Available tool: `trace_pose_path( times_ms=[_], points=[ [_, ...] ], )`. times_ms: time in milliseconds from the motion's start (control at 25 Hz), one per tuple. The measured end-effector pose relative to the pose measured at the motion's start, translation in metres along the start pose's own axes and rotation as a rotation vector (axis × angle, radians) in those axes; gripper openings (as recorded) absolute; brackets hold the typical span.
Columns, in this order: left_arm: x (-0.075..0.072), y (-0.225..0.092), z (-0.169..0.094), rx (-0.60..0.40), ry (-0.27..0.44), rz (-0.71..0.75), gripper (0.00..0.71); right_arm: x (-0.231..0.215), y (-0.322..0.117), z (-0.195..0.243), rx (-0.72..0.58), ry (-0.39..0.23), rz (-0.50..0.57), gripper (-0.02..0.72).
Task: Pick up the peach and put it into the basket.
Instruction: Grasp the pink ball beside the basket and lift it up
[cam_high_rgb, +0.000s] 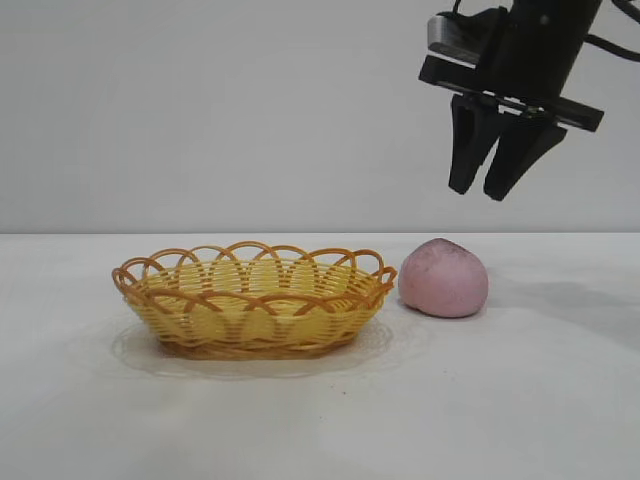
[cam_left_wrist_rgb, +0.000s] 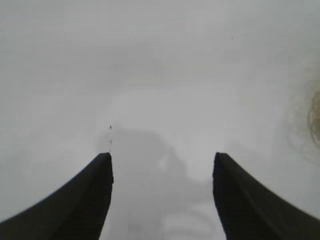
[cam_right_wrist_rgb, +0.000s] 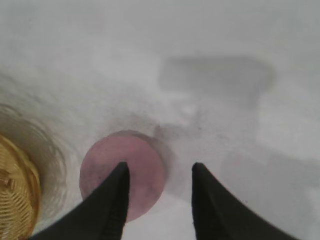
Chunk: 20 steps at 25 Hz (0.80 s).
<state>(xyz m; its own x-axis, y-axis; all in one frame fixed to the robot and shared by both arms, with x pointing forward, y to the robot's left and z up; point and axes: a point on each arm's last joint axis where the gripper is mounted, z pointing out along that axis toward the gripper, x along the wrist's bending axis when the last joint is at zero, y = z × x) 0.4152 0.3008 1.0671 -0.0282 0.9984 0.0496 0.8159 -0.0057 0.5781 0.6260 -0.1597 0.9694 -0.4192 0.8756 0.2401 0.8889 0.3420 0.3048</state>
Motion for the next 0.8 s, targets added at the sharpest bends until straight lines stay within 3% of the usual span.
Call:
trace_pose_path(
  times_ms=[360, 640, 800],
  points=[
    [0.006, -0.091, -0.042, -0.020, -0.002, -0.046, 0.385, 0.001, 0.000, 0.000, -0.005, 0.008, 0.000, 0.250],
    [0.009, -0.129, -0.063, -0.176, -0.007, -0.020, 0.385, 0.002, 0.000, 0.000, -0.004, 0.023, -0.005, 0.250],
    [0.011, -0.148, -0.077, -0.316, -0.009, -0.017, 0.385, 0.003, -0.002, 0.000, 0.019, 0.031, -0.007, 0.250]
  ],
)
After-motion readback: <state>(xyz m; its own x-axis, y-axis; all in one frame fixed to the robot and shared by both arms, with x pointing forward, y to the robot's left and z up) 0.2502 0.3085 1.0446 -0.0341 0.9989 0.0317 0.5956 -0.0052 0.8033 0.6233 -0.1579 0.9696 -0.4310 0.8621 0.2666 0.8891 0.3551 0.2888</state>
